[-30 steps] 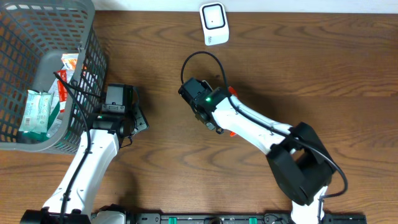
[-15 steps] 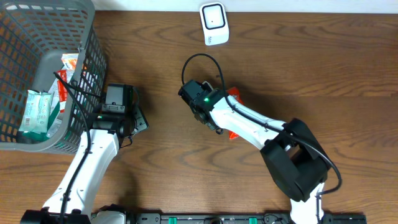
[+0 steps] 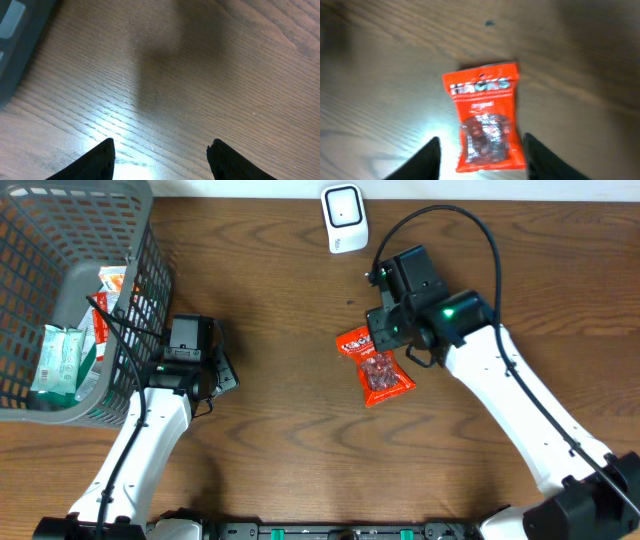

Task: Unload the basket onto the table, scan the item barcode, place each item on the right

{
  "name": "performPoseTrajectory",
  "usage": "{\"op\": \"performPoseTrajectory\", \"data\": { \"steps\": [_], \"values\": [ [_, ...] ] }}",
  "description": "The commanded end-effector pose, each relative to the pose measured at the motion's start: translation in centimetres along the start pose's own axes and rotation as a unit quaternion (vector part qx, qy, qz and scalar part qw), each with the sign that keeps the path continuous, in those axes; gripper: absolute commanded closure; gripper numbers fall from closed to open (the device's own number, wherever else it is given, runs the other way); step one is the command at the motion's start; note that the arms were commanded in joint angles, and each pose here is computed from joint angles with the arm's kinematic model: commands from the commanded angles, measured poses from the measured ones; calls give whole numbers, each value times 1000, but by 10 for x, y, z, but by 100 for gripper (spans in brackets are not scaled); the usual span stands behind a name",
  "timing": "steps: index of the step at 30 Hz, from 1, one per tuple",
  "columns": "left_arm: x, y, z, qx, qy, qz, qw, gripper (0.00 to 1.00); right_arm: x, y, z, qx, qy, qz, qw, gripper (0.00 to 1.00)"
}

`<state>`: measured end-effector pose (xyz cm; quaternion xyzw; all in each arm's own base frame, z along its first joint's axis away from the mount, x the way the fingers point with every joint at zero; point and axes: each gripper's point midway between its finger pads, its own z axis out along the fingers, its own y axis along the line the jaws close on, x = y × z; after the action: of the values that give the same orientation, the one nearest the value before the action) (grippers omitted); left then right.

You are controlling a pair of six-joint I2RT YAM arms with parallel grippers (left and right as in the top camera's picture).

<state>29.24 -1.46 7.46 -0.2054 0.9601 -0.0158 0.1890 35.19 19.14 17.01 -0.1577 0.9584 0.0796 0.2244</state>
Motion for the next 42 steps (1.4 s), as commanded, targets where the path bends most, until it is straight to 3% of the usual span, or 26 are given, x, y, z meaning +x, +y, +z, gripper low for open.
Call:
{"op": "performPoseTrajectory", "data": {
  "steps": [1, 4, 7, 18, 26, 32, 36, 42],
  "values": [
    [3, 5, 4, -9, 6, 2, 1000, 38, 23, 22, 30, -4, 46, -26, 999, 45],
    [4, 5, 4, -9, 7, 2, 1000, 38, 30, 29, 55, 42, 57, -60, 996, 44],
    [4, 5, 4, -10, 8, 2, 1000, 38, 36, 20, 86, 146, 59, -93, 983, 45],
    [4, 5, 4, -10, 8, 2, 1000, 38, 60, 6, 149, 273, 80, -161, 945, 46],
    [4, 5, 4, -10, 8, 2, 1000, 38, 62, 4, 150, 281, 84, -164, 942, 46],
    [4, 5, 4, -10, 8, 2, 1000, 38, 46, -6, 140, 326, 58, -170, 928, 34],
    [4, 5, 4, -10, 8, 2, 1000, 38, 45, -8, 135, 335, 61, -174, 924, 32],
    [4, 5, 4, -10, 8, 2, 1000, 38, 69, 1, 153, 264, 98, -123, 952, 42]
  ]
}}
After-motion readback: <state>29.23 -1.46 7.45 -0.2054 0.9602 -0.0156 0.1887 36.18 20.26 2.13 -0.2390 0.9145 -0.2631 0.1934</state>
